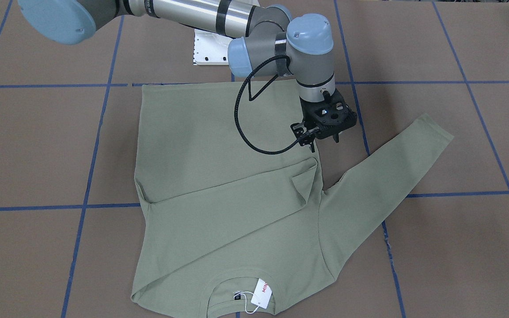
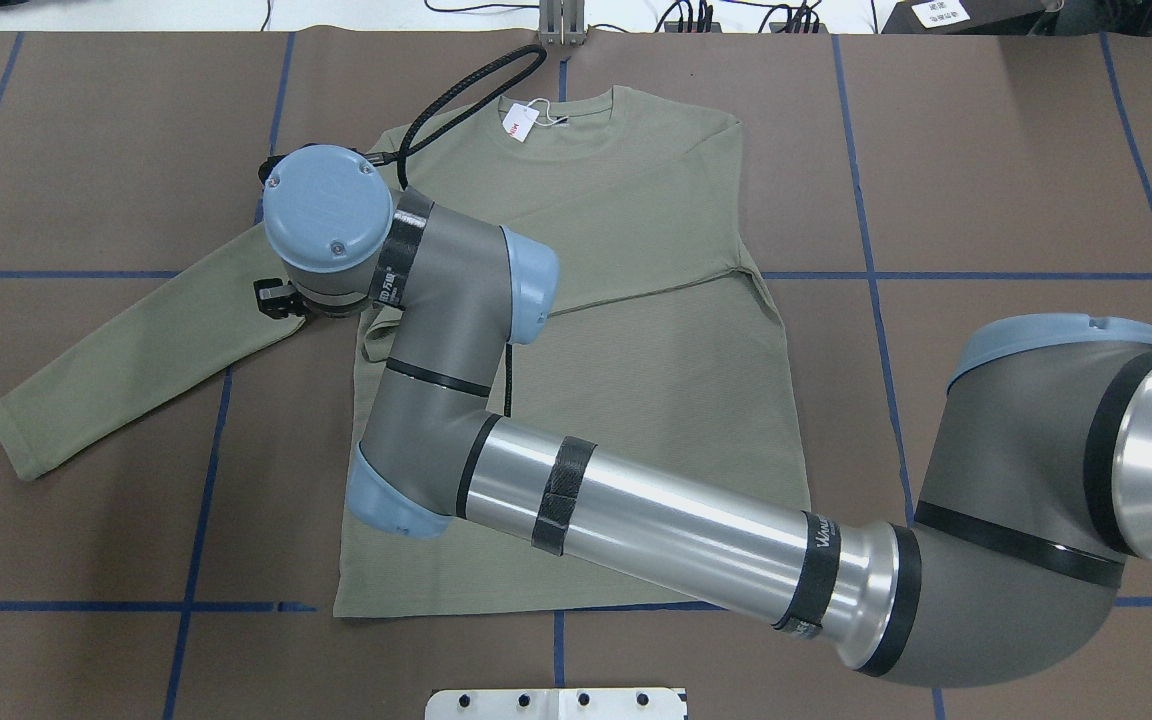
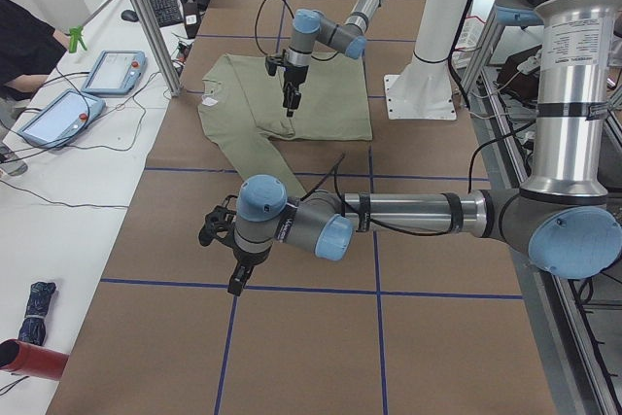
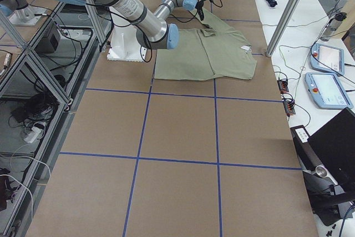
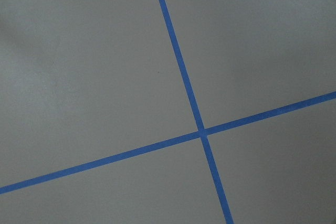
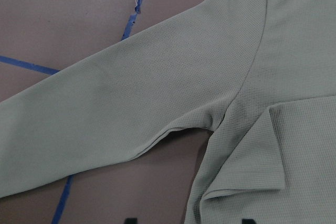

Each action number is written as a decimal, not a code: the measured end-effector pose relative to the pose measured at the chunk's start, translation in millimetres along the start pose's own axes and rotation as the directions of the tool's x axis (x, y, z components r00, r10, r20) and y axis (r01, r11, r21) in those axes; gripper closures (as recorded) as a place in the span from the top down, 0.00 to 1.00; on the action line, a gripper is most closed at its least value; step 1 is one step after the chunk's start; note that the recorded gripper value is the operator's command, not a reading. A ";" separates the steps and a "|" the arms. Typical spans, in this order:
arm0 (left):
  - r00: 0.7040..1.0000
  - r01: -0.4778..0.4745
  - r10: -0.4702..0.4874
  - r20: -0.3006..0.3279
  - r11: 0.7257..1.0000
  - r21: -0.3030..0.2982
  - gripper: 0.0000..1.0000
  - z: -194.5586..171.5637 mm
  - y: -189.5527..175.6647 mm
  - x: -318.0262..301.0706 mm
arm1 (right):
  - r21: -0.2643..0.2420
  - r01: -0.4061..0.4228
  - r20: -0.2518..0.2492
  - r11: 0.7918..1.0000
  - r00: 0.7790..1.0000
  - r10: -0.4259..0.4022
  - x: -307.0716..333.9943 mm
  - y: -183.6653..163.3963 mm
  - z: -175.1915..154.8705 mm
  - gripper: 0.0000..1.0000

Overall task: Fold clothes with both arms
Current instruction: 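Carry the grasped sleeve across the shirt front toward the other sleeve, then release the sleeve and raise the right gripper away while left gripper approaches other cuff, then lower the left gripper and grasp the other sleeve cuff, then carry the grasped sleeve across the shirt front with the left gripper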

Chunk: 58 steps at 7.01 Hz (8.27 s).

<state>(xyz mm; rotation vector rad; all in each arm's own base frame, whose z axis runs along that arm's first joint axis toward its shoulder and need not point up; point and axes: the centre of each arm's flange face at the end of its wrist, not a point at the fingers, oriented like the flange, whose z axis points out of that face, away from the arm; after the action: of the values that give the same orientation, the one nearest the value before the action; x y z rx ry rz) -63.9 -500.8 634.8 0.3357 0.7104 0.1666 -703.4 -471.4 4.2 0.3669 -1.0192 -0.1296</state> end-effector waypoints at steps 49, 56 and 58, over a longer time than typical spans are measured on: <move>0.748 0.648 -0.627 -0.217 0.761 0.032 0.00 -45.3 -295.9 557.1 | -0.372 -0.170 -0.345 0.913 0.938 0.034 699.0 104.5 -277.4 1.00; 0.645 0.700 -0.702 -0.303 0.702 -0.136 0.00 -9.8 -256.0 863.3 | -0.378 -0.188 -0.340 0.906 0.939 0.053 708.6 110.0 -271.6 1.00; 0.617 0.722 -0.732 -0.289 0.673 -0.161 0.65 9.0 -234.0 911.4 | -0.380 -0.190 -0.336 0.905 0.940 0.056 709.3 107.8 -268.6 1.00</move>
<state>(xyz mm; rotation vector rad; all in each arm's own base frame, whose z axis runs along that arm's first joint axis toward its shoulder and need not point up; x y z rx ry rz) 632.1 -482.4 1.7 -0.0419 1.1337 -0.5715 -111.3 -501.7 489.4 -0.0630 -0.6683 -0.1584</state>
